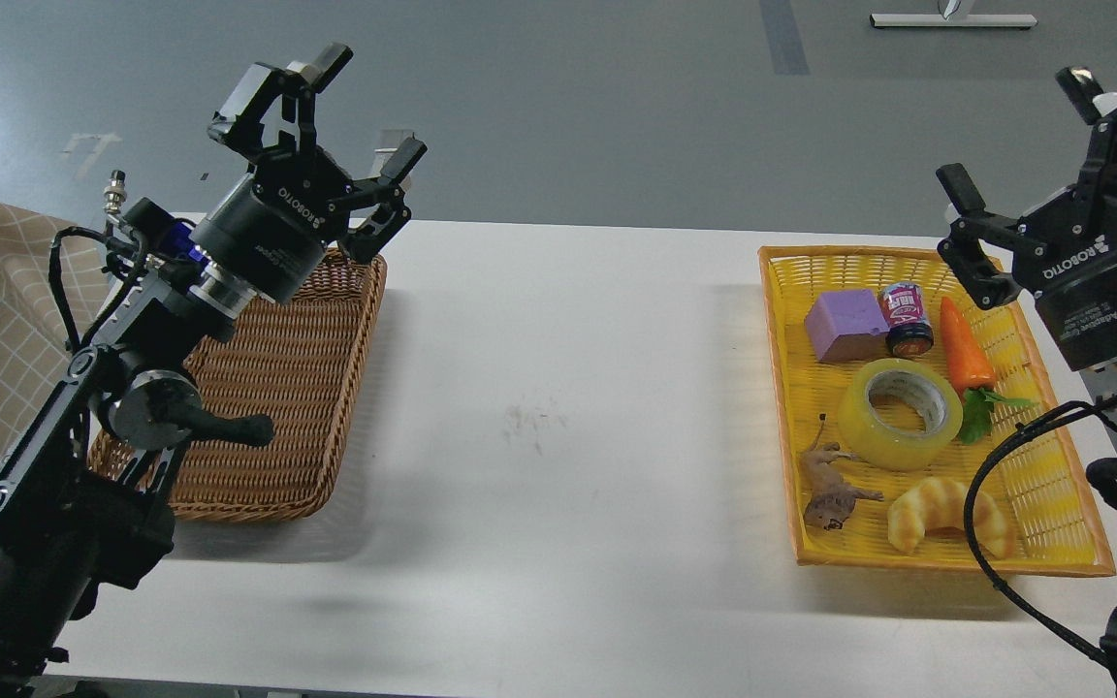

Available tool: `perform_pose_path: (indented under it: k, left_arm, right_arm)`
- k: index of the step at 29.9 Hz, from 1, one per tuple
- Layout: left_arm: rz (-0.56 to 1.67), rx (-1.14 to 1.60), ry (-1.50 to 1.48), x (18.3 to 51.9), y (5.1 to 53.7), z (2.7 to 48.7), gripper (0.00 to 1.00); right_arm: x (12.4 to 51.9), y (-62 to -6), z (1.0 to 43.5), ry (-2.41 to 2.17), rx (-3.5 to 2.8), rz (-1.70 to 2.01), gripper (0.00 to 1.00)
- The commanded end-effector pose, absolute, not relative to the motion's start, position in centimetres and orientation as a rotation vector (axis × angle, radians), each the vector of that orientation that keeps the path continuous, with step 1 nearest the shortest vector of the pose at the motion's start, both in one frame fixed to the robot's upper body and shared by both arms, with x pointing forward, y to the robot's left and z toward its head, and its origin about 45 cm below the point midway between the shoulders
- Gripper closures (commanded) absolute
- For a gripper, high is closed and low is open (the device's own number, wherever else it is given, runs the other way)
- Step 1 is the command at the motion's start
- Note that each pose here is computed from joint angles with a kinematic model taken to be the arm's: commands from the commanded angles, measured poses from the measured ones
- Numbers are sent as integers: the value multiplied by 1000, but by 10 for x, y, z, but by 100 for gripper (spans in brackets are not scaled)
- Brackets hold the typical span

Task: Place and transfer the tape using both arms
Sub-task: 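Move the right gripper over the yellow tray toward the tape roll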

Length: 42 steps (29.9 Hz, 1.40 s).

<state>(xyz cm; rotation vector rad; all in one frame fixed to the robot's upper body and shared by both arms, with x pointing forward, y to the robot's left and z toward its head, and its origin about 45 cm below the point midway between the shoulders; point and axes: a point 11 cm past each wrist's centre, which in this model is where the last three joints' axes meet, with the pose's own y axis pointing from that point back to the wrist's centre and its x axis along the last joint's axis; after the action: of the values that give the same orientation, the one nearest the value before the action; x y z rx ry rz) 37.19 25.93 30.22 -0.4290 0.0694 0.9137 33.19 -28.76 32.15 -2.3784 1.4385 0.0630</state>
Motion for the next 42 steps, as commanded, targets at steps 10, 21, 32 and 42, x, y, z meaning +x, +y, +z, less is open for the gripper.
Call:
perform_pose_path:
  k: [10, 21, 32, 42]
  left_arm:
    - [905, -378, 56, 369, 259, 299, 2]
    - [898, -370, 27, 363, 261, 305, 2]
    - [905, -360, 49, 358, 262, 295, 2]
    - [904, -372, 42, 359, 262, 299, 2]
  right_arm:
    - [343, -239, 314, 1298, -2500, 109, 0]
    - [336, -211, 306, 1212, -2550, 157, 0]
    - [337, -209, 309, 1209, -2581, 122, 0]
    - [343, -229, 306, 1366, -2739, -101, 0]
